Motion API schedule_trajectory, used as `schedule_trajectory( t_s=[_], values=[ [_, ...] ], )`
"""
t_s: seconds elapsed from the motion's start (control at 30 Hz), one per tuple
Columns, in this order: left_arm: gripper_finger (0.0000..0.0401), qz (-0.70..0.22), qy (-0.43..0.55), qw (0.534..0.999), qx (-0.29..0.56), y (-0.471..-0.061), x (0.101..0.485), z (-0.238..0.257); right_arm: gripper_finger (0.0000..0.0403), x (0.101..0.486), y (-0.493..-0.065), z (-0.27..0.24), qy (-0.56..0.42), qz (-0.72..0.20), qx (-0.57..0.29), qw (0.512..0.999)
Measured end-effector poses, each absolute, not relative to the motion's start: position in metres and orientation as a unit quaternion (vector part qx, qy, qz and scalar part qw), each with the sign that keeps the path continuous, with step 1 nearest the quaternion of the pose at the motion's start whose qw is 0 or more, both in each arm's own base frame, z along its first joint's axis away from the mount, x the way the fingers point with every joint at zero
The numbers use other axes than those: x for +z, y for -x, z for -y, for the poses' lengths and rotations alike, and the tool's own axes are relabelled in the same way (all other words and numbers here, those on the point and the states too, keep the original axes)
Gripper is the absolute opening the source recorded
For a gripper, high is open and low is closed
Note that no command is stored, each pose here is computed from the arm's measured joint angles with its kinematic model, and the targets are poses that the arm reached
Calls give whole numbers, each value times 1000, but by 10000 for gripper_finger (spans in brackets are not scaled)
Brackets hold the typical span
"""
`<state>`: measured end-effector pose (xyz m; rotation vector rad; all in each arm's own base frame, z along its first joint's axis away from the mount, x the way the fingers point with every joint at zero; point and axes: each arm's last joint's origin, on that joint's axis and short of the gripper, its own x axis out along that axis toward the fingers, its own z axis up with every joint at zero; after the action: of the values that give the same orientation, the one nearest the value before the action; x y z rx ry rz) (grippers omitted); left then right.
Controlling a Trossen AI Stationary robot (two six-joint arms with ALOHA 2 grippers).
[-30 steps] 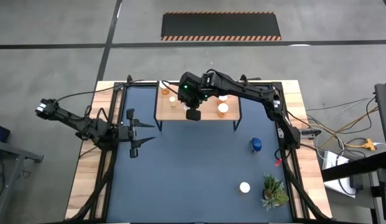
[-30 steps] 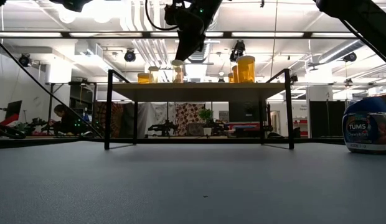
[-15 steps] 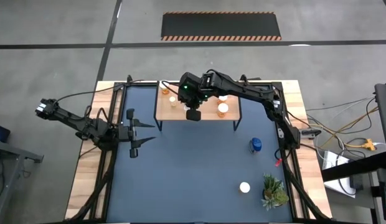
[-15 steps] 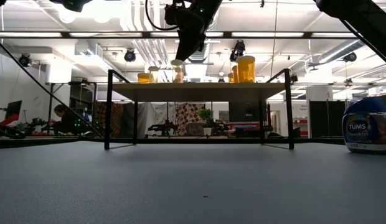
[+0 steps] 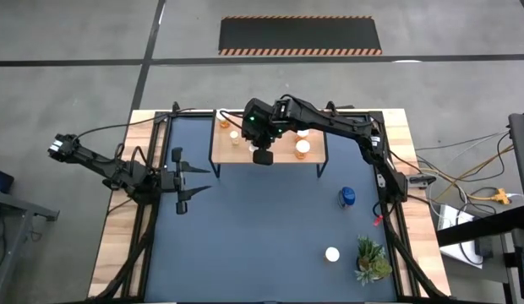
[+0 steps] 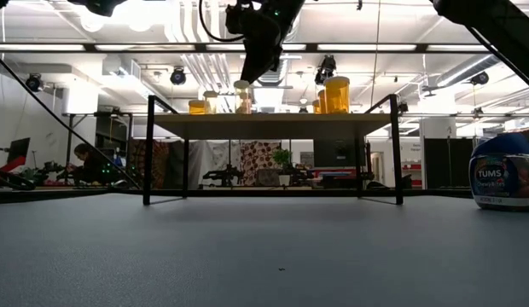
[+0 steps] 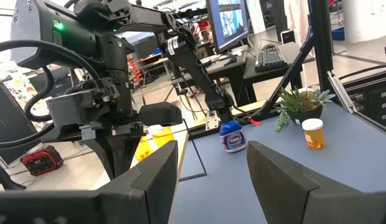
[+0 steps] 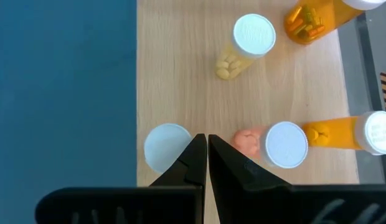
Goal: Pick and place medicine bottles onto shelf by color
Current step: Adjust the small pill bottles
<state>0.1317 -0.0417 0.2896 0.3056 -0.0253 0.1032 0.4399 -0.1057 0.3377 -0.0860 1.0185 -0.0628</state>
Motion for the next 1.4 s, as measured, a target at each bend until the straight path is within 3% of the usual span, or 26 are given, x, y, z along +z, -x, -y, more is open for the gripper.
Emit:
schedule_trajectory(
  t_s=[0.47, 0.8, 1.4],
  values=[
    [176, 12, -152, 987, 51, -132, 290, 42, 9, 351, -440, 111, 85, -455, -61, 884],
    [176, 12, -152, 987, 51, -132, 289, 42, 9, 349, -433, 143, 96, -458, -120, 875],
    [176, 12, -152, 987, 51, -132, 289, 42, 9, 330, -436, 154, 80, -457, -83, 882]
  ],
)
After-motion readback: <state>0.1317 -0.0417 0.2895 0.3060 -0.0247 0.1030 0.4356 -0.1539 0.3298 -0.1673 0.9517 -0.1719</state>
